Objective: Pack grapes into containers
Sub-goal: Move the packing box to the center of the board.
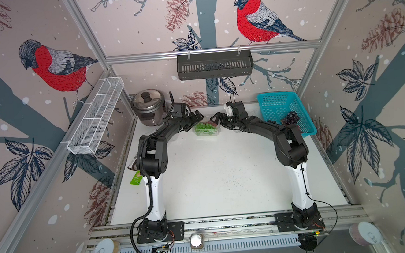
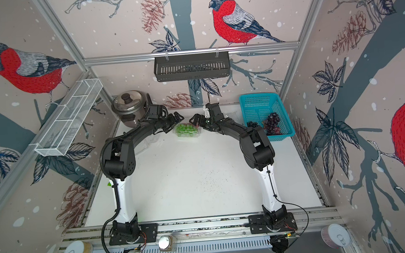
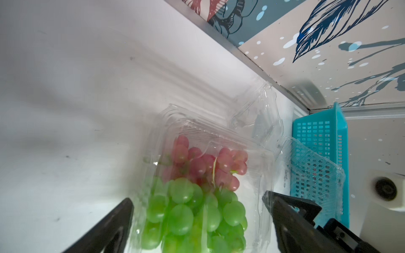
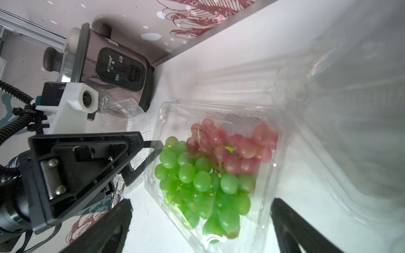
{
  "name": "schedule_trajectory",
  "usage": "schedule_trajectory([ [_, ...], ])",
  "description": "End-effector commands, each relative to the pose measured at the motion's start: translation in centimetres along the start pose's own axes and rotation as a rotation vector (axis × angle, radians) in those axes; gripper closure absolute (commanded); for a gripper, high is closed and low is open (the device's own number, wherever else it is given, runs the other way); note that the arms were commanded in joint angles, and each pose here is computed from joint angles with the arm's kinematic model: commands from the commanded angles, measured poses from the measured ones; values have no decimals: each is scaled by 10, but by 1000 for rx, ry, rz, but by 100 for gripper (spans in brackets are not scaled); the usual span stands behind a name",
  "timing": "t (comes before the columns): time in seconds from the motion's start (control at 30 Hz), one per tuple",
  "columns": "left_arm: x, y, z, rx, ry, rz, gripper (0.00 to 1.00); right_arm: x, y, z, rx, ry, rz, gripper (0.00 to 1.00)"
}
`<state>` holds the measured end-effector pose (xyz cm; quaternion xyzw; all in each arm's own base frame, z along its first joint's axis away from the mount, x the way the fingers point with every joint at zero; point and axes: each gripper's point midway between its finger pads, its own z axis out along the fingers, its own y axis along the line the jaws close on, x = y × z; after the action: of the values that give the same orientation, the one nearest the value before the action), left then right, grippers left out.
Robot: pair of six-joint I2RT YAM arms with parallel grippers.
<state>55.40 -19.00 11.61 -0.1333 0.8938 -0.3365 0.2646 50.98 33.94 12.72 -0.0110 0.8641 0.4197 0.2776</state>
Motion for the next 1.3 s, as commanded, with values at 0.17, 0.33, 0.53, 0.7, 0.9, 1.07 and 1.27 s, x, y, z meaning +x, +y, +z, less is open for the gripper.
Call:
schedule_trajectory([
  [0.17,-8,-3,-16,-75,13,31,3,-23,14,-39,111,-41,-104,0],
  [0.33,2,-13,-21,-69,32,47,3,-46,9,-74,219,-77,-179,0],
  [0.53,27,-57,-31,5,58,112,3,-69,-46,-96,443,-73,-262,0],
  [0.7,49,-83,-37,67,61,131,3,-63,-87,-92,521,-11,-234,0],
  [0.9,88,-92,-35,173,138,98,3,-41,-96,-92,522,33,-210,0],
  [1.07,111,-84,-27,192,177,59,3,-14,-96,-94,487,54,-176,0],
  [1.27,113,-85,-13,244,172,-11,3,15,-93,-93,438,76,-146,0],
])
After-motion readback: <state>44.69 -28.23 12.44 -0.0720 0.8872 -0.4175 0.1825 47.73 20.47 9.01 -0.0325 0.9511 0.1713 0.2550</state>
